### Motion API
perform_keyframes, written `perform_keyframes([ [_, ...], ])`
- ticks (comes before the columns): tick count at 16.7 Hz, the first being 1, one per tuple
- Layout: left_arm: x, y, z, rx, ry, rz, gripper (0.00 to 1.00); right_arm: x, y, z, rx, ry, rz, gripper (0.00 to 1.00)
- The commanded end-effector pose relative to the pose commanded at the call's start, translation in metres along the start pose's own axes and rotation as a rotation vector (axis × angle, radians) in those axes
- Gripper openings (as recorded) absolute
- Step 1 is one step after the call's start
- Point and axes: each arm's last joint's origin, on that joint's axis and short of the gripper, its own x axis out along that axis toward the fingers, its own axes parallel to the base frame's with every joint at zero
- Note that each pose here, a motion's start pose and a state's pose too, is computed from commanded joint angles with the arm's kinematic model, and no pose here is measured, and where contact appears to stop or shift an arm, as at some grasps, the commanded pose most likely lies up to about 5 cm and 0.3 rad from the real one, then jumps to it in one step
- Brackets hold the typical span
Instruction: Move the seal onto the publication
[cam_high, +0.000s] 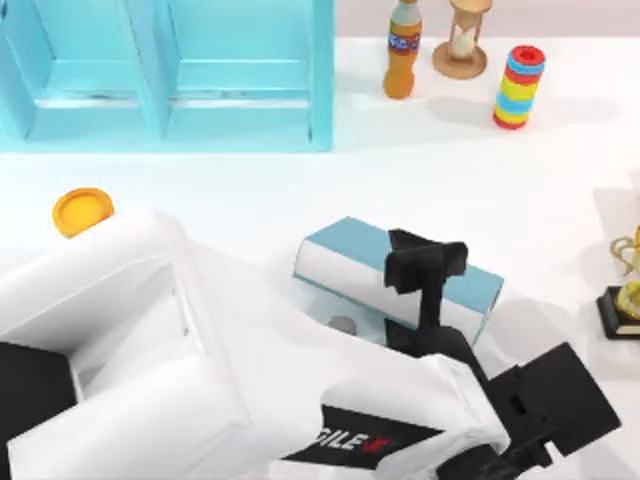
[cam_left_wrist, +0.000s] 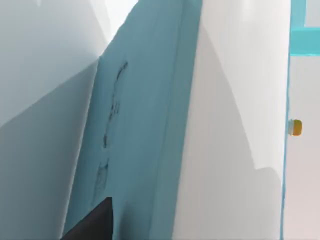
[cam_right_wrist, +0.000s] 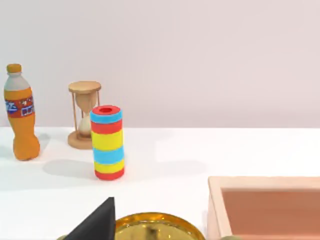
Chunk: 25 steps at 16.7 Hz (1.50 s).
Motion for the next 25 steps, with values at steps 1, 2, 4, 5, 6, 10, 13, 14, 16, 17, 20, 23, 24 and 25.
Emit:
perform_keyframes([
  [1, -0.006, 0.002, -0.001, -0.008, 0.005, 0.004, 1.00, 0.000, 0.000, 0.000, 0.000, 0.000, 0.000, 1.00],
  [2, -0.014, 0.005, -0.002, -0.016, 0.010, 0.009, 1.00, 0.000, 0.000, 0.000, 0.000, 0.000, 0.000, 1.00],
  [4, -0.030, 0.012, -0.002, -0.028, 0.019, 0.022, 1.00, 0.000, 0.000, 0.000, 0.000, 0.000, 0.000, 1.00],
  [5, -0.039, 0.016, -0.001, -0.031, 0.021, 0.029, 1.00, 0.000, 0.000, 0.000, 0.000, 0.000, 0.000, 1.00],
  [6, -0.048, 0.019, 0.001, -0.032, 0.022, 0.035, 1.00, 0.000, 0.000, 0.000, 0.000, 0.000, 0.000, 1.00],
  [10, -0.084, 0.029, 0.015, -0.011, 0.009, 0.044, 1.00, 0.000, 0.000, 0.000, 0.000, 0.000, 0.000, 1.00],
  [13, -0.107, 0.029, 0.026, 0.011, -0.005, 0.029, 1.00, 0.000, 0.000, 0.000, 0.000, 0.000, 0.000, 1.00],
  [14, -0.113, 0.029, 0.029, 0.015, -0.007, 0.022, 1.00, 0.000, 0.000, 0.000, 0.000, 0.000, 0.000, 1.00],
  [16, -0.123, 0.028, 0.034, 0.018, -0.009, 0.008, 1.00, 0.000, 0.000, 0.000, 0.000, 0.000, 0.000, 1.00],
  [17, -0.126, 0.027, 0.035, 0.019, -0.009, 0.003, 1.00, 0.000, 0.000, 0.000, 0.000, 0.000, 0.000, 1.00],
  [20, -0.130, 0.027, 0.037, 0.019, -0.009, -0.003, 1.00, 0.000, 0.000, 0.000, 0.000, 0.000, 0.000, 1.00],
  [23, -0.128, 0.026, 0.037, 0.017, -0.013, -0.003, 1.00, 0.000, 0.000, 0.000, 0.000, 0.000, 0.000, 1.00],
  [24, -0.128, 0.026, 0.037, 0.017, -0.013, -0.003, 1.00, 0.000, 0.000, 0.000, 0.000, 0.000, 0.000, 1.00],
  [25, -0.128, 0.023, 0.037, 0.011, -0.013, 0.002, 1.00, 0.000, 0.000, 0.000, 0.000, 0.000, 0.000, 1.00],
])
